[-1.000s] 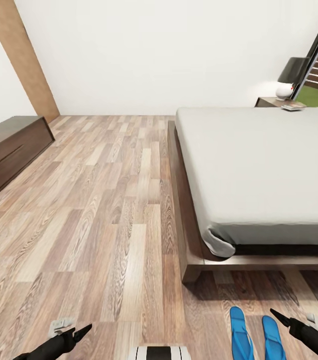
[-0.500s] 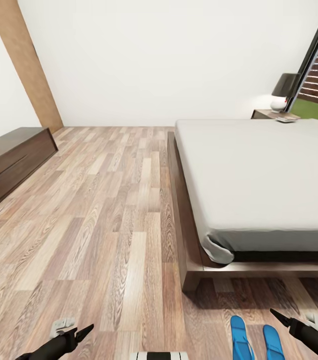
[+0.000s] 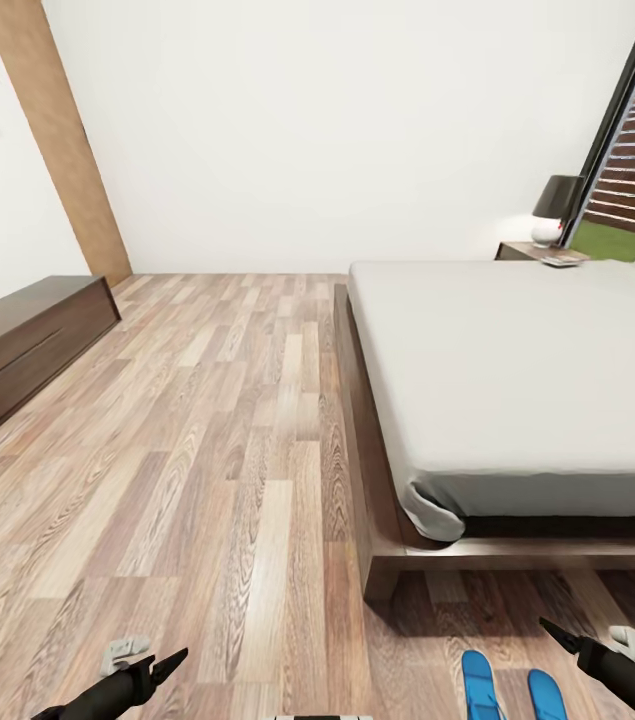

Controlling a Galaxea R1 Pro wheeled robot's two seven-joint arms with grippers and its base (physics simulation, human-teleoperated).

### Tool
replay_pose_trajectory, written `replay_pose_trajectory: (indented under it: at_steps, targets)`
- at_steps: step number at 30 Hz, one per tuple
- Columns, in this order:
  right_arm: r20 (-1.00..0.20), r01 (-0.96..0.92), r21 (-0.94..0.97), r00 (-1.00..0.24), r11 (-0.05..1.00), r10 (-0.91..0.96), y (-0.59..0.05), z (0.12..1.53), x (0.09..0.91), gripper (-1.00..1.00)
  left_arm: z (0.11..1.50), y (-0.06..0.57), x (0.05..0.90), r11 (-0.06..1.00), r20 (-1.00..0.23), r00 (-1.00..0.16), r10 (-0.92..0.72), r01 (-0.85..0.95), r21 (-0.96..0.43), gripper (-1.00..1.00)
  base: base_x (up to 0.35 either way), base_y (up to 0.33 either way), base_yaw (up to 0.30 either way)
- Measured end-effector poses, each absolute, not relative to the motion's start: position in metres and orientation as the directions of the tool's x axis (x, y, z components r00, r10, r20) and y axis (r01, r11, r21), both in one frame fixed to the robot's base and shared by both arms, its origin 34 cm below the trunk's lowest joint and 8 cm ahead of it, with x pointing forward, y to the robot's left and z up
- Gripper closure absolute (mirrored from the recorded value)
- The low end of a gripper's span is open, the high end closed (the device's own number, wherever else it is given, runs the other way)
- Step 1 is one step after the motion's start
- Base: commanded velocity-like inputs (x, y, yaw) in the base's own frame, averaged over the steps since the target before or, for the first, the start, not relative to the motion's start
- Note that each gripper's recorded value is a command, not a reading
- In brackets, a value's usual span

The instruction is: In the bedroom, move the book from the bed onto either nightstand, and place the two sandals side by side next to the bed.

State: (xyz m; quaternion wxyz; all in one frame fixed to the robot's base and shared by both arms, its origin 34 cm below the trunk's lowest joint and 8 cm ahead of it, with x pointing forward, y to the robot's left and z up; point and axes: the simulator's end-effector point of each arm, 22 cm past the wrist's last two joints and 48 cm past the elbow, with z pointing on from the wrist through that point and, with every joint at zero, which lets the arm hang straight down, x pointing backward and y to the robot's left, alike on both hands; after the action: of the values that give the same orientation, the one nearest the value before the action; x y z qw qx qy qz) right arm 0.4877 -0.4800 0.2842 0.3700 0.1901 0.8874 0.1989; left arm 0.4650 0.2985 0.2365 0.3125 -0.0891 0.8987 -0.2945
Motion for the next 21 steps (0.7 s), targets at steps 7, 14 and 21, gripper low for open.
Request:
replay_pose_trajectory:
  at_steps: [7,14,21]
  targets:
    - [-0.599,0.176,0.499,-0.637,0.849,0.484,-0.480,0.297,0.494,-1.00,0.248,0.298,0.473,0.811,-0.532,-0.774,-0.344,0.041,-0.584,-1.00,0.000,0.000,0.000]
    - [-0.617,0.161,0.504,-0.621,0.849,0.484,-0.479,0.309,0.500,-1.00,0.260,0.298,0.480,0.810,-0.553,-0.759,-0.344,0.058,-0.583,-1.00,0.000,0.000,0.000]
    - [-0.622,0.139,0.528,-0.609,0.838,0.493,-0.462,0.316,0.506,-1.00,0.272,0.297,0.486,0.810,-0.574,-0.743,-0.344,0.075,-0.582,-1.00,0.000,0.000,0.000]
